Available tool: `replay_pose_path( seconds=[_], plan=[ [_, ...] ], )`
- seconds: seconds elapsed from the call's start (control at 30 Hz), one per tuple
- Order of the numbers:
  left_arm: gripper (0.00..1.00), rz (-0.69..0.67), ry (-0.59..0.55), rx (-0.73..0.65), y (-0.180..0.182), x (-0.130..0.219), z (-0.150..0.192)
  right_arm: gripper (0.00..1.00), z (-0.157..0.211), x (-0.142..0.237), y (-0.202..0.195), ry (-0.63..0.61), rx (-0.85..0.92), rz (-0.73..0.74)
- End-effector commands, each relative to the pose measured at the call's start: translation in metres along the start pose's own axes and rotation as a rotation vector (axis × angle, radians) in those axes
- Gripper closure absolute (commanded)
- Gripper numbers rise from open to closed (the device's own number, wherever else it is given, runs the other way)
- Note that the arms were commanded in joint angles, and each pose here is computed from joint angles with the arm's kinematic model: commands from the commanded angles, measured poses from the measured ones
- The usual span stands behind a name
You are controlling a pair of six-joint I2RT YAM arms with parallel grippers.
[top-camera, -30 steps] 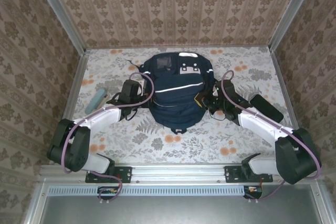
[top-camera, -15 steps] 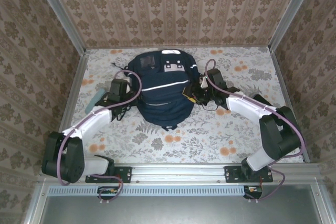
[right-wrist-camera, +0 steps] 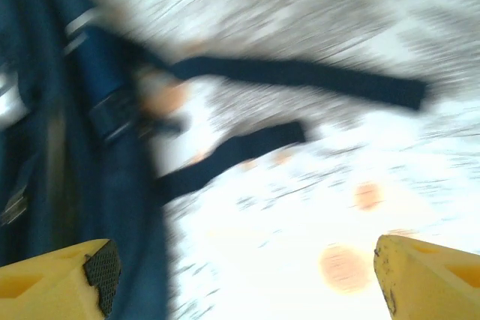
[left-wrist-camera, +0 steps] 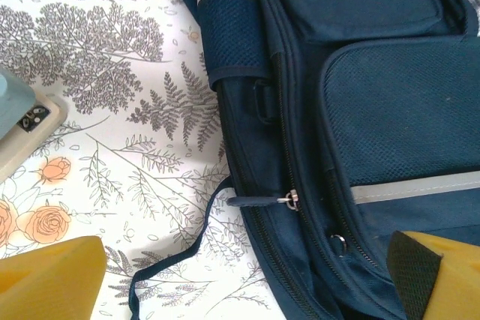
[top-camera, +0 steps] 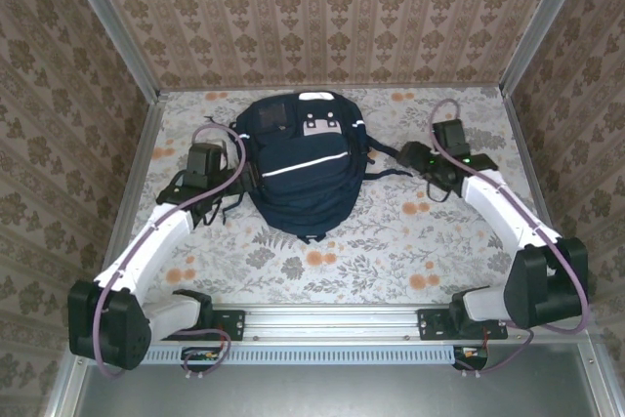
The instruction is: Pack the student bag
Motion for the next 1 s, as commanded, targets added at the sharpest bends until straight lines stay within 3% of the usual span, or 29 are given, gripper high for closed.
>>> replay_pose_path(
  seconds=[0.0, 0.2, 0.47, 0.8, 0.97],
  plan=[
    [0.0, 0.026, -0.028, 0.002, -0.001, 0.013, -0.011, 0.08, -0.026, 0.005, -0.048, -0.094, -0.008, 0.236],
    [0.0, 0.072, -0.042, 0.003, -0.005, 0.015, -0.015, 0.04, -0.064, 0.0, -0.099, -0.097, -0.147, 0.314],
    [0.0, 0.123, -0.049, 0.001, -0.01, 0.015, -0.018, 0.04, -0.074, -0.025, -0.139, -0.014, -0.24, 0.4],
    [0.0, 0.142, -0.043, 0.005, -0.011, 0.015, -0.017, 0.03, -0.055, -0.055, -0.148, 0.133, -0.318, 0.33],
    [0.0, 0.152, -0.047, 0.016, -0.012, 0.013, -0.017, 0.03, -0.041, -0.061, -0.13, 0.149, -0.338, 0.244]
  ],
)
Point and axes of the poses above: each hand's point on the last joint's axis, 136 mm out from that joint toward the fingers, its own x axis back along the fingers, its own y axis along the line the jaws close on, z = x × y, the point moved 9 cm from there along x, back along the fingers, and after that the axes turned 15 degrees about -x, right-handed, at the moved point
